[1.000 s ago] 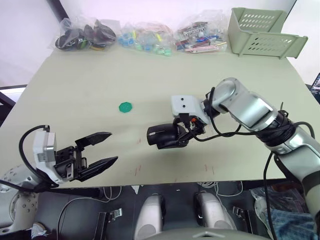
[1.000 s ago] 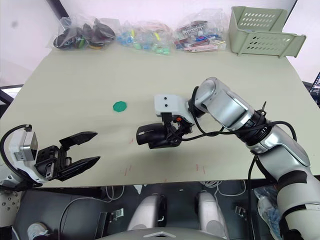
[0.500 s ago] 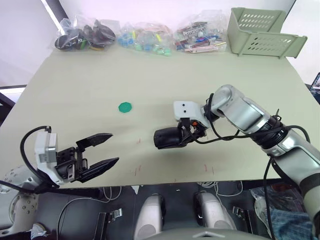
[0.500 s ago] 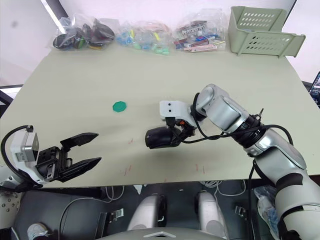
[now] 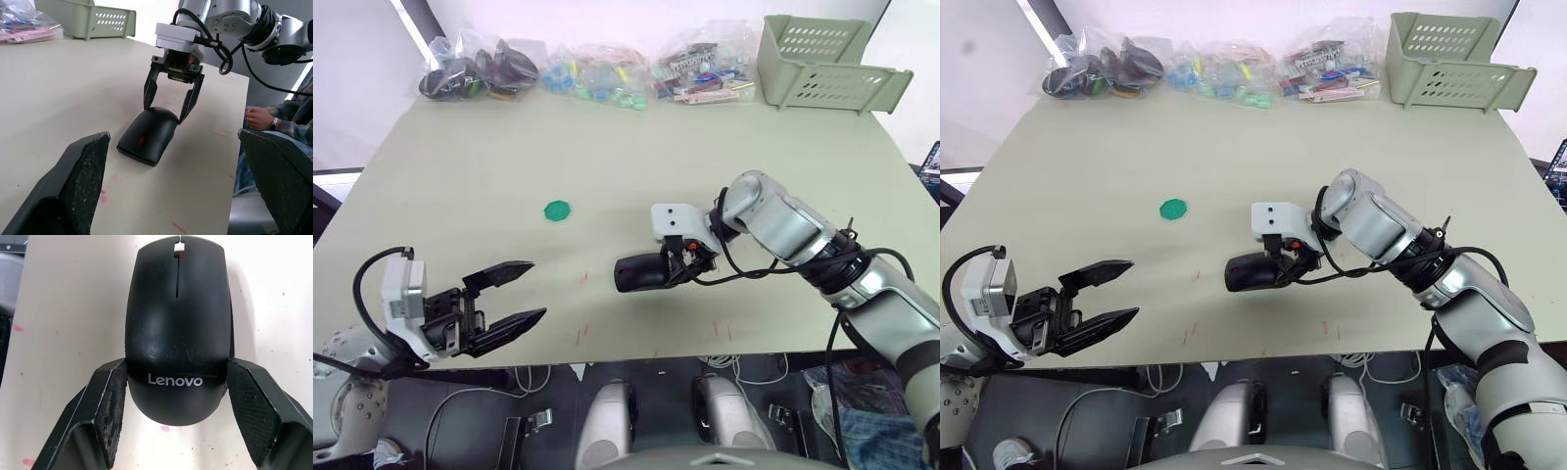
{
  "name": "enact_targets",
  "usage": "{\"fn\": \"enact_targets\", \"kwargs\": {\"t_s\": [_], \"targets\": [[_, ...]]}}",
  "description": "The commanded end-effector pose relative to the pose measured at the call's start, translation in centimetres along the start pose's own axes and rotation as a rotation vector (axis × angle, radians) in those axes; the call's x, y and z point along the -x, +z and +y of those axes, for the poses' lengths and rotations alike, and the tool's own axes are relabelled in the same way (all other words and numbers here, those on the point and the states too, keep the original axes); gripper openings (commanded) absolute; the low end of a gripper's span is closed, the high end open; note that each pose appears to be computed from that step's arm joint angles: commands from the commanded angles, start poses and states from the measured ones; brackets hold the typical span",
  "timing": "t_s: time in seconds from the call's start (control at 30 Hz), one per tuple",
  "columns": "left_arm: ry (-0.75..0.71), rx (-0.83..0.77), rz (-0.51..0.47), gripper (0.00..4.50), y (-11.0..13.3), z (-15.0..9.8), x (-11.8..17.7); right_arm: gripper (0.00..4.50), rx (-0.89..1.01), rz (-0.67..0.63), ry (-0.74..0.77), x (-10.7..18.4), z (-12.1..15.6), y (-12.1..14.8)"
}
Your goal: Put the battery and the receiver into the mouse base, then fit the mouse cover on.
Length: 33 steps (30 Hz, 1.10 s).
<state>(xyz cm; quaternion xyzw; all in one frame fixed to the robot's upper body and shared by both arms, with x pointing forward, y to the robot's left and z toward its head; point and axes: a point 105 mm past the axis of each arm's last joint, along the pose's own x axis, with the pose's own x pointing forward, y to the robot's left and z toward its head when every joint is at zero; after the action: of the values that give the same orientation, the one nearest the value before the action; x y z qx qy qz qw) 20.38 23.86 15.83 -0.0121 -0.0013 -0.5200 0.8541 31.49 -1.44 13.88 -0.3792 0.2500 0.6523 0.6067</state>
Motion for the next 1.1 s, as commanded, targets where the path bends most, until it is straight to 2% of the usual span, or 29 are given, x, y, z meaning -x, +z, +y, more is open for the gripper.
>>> {"fn": "enact_targets", "kwargs": {"t_s": [0.03,0.37,1.1], "targets": [[-0.008,-0.041,-0.009,4.5,1.0,-0.4,0.1,3.06,-0.008,-0.008,-0.006,0.1,-0.2,-0.1],[-0.012,-0.039,-0.009,4.5,0.8,-0.4,0.1,3.06,-0.001,0.002,0.001,0.2,-0.1,-0.2],[-0.025,-0.028,-0.012,4.5,0.5,-0.4,-0.1,3.06,0.046,-0.036,0.003,0.1,0.3,1.5]]}}
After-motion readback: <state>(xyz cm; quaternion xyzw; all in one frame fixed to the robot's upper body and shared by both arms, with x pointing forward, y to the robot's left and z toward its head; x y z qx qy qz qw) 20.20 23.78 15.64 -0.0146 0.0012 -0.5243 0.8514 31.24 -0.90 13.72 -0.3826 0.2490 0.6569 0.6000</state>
